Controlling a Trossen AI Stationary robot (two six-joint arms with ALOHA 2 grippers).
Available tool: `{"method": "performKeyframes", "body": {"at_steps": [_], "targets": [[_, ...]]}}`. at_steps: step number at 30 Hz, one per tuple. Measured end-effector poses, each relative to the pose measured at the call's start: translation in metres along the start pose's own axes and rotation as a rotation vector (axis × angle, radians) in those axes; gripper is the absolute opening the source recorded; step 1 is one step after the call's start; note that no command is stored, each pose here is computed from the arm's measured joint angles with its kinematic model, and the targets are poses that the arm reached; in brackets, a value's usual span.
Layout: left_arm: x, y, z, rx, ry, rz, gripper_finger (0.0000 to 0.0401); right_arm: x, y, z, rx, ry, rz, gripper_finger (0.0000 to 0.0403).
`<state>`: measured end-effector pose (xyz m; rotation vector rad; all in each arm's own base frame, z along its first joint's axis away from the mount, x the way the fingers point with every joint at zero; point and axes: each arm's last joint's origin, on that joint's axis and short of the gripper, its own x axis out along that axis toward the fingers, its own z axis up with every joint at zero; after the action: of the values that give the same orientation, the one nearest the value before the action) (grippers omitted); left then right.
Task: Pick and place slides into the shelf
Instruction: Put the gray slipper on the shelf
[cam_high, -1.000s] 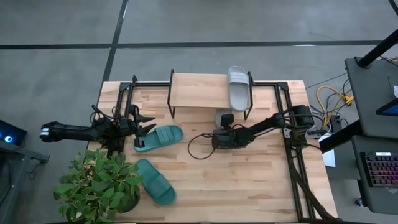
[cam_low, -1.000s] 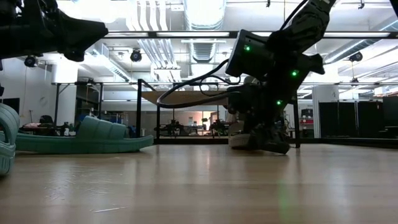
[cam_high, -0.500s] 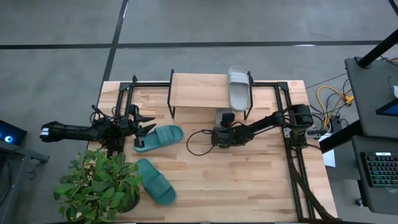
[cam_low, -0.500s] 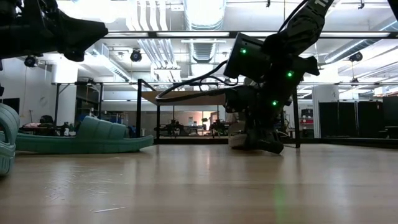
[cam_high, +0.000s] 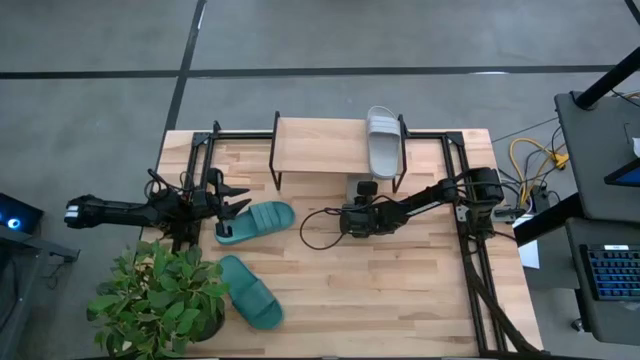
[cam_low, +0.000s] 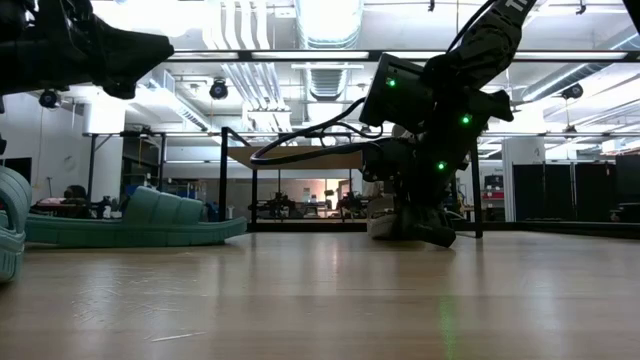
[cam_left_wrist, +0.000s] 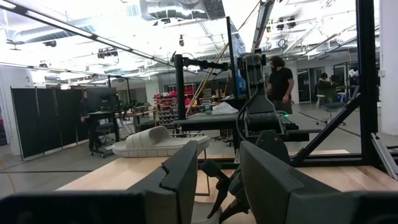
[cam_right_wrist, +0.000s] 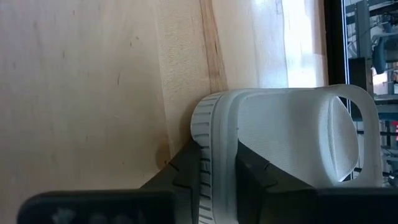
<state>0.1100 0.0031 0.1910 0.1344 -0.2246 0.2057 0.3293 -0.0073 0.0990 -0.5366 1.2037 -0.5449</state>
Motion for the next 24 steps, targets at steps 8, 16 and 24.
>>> {"method": "performKeyframes", "body": {"at_steps": [8,16,24], "targets": [[0.000,0.000,0.000,0.000,0.000,0.000,0.0107,-0.001,-0.001,0.000,0.015,-0.001,-0.003,0.0049],[0.000,0.000,0.000,0.000,0.000,0.000,0.0107,-0.014,-0.001,0.006,0.022,-0.038,0.001,0.0049],[0.000,0.000,0.000,0.000,-0.001,0.000,0.0107,-0.030,0.000,0.017,0.017,-0.041,0.016,0.0049]]}}
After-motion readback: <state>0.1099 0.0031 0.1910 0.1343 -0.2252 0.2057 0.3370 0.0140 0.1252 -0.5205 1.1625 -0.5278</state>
